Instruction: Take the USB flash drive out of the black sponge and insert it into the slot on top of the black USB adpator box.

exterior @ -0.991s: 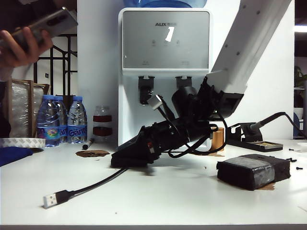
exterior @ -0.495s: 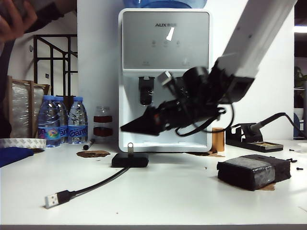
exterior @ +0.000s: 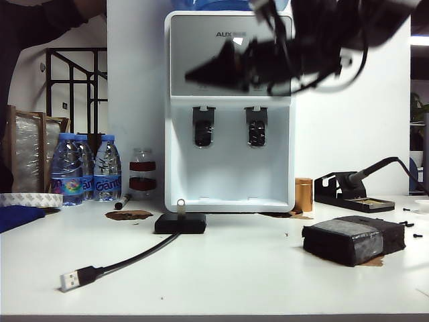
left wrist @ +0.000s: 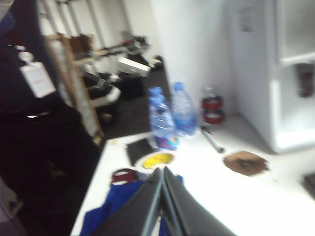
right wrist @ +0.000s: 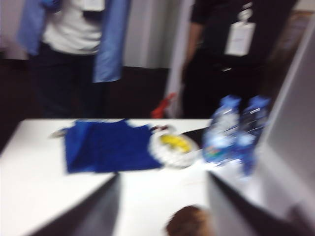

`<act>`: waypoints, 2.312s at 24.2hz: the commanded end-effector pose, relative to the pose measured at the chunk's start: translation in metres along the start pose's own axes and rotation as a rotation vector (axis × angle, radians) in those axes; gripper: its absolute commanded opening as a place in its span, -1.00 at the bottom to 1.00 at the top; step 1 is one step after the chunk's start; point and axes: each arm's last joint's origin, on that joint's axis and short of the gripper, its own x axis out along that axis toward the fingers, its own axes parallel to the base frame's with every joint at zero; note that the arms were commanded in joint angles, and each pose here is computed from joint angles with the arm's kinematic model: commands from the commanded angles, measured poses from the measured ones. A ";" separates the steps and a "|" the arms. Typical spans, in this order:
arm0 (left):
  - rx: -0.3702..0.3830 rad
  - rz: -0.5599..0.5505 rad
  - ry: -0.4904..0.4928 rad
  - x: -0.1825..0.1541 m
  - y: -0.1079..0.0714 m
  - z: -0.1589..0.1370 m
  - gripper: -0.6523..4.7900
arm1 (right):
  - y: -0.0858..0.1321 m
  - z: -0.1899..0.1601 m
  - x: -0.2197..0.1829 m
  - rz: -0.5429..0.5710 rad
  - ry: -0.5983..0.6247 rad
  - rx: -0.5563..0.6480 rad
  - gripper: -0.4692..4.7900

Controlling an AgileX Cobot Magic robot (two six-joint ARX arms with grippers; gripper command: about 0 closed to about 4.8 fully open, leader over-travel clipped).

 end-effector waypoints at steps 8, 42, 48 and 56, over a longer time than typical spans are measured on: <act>-0.023 0.092 -0.173 0.031 -0.007 -0.031 -0.78 | 0.023 0.116 -0.091 -0.604 0.048 -0.064 -0.12; -0.066 -0.036 0.134 0.048 -0.019 -0.109 -0.78 | 0.321 0.109 -0.290 -1.273 -0.003 0.077 -0.83; -0.065 -0.036 0.130 0.048 -0.019 -0.109 -0.78 | 0.275 0.070 -0.266 -1.117 -0.141 0.090 -0.83; -0.065 -0.036 0.129 0.048 -0.019 -0.109 -0.78 | 0.243 0.019 -0.251 -1.177 -0.263 0.119 -0.83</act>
